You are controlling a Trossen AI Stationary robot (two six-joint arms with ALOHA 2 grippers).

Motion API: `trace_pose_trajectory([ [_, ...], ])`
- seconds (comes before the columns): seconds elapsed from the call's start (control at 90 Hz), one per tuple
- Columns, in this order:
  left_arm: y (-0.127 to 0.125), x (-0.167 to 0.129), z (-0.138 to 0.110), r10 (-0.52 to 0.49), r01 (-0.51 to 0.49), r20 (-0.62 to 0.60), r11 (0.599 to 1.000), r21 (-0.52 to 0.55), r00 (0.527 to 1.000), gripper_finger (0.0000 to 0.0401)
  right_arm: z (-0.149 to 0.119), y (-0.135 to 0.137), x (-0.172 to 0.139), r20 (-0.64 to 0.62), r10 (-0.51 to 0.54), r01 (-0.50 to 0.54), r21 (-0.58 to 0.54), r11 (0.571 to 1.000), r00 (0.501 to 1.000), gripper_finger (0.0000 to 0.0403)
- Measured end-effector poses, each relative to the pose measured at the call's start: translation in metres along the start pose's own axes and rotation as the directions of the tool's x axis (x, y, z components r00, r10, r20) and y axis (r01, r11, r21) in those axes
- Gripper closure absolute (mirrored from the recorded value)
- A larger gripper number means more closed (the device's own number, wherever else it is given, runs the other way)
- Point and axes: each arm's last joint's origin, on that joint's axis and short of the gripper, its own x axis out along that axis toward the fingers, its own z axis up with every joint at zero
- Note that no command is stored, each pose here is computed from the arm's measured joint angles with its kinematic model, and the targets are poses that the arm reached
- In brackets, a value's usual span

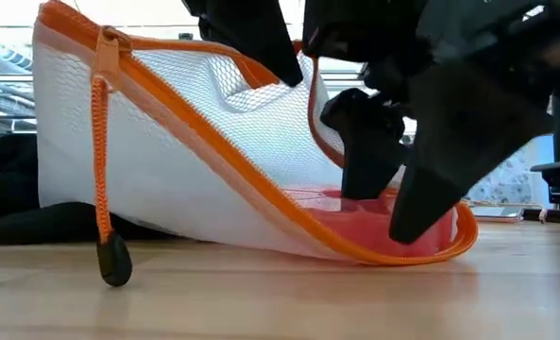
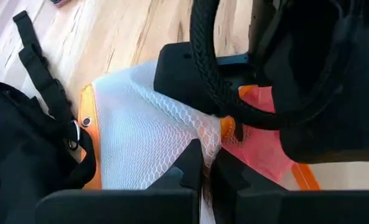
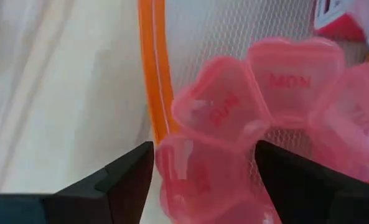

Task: Unpack backpack
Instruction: Remove the pill organizer from the orange zip bag

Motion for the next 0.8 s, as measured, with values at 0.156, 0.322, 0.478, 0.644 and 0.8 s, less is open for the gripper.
trace_pose_trajectory([
  [0.156, 0.000, 0.000, 0.000, 0.000, 0.000, 0.000, 1.000, 0.000, 1.000, 0.0401, 0.000, -0.001, 0.000, -0.001, 0.002, -0.002, -0.016, 1.000, 1.000, 0.0141],
  [0.322, 0.000, 0.000, 0.000, 0.004, -0.004, 0.001, 1.000, 0.000, 1.000, 0.0401, 0.000, -0.006, 0.003, -0.011, -0.006, 0.006, -0.001, 1.000, 1.000, 0.0164],
  [0.478, 0.000, 0.000, 0.000, 0.004, -0.004, 0.002, 1.000, -0.001, 1.000, 0.0401, 0.000, -0.007, 0.004, -0.015, -0.007, 0.007, 0.001, 1.000, 1.000, 0.0196],
  [0.644, 0.000, 0.000, 0.000, 0.004, -0.004, 0.002, 1.000, -0.001, 1.000, 0.0401, 0.000, -0.007, 0.008, -0.020, -0.012, 0.012, 0.000, 1.000, 1.000, 0.0203],
  [0.8, 0.000, 0.000, 0.001, -0.001, 0.001, 0.008, 1.000, -0.003, 1.000, 0.0401, -0.004, -0.006, 0.018, -0.043, -0.030, 0.030, -0.017, 0.999, 0.999, 0.0181],
])
